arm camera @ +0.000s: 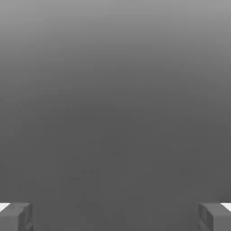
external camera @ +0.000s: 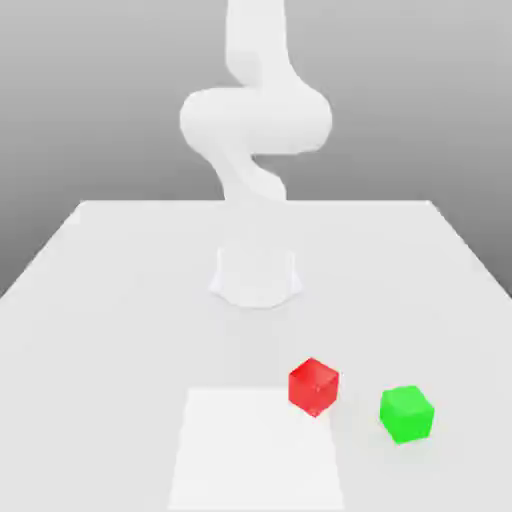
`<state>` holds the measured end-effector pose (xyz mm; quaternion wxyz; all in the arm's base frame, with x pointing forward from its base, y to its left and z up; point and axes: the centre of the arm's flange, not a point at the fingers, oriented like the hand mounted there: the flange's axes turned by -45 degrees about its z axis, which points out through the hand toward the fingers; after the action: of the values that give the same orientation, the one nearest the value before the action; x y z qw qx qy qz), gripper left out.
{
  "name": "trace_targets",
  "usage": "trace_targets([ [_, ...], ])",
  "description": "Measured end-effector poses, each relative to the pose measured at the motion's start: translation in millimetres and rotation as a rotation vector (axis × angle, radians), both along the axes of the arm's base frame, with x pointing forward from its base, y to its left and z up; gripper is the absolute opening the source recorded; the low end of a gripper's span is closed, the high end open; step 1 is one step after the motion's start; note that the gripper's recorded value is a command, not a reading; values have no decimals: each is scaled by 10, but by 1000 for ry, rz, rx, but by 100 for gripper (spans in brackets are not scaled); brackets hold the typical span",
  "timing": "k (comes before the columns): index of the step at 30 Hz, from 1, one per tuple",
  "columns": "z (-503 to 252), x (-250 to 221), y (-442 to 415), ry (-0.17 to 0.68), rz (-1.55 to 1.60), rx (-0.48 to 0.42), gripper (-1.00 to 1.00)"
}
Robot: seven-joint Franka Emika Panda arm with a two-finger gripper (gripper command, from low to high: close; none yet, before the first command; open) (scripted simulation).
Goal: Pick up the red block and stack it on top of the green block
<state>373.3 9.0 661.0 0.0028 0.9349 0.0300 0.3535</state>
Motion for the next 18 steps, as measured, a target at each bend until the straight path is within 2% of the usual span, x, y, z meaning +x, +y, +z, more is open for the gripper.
trace_targets([
  [4,-993,340,194,145,131,-71,0],
  [9,-2245,410,433,322,306,-150,0],
  [13,-3256,180,594,473,467,-210,0],
  [18,-4499,-363,714,657,674,-274,0],
])
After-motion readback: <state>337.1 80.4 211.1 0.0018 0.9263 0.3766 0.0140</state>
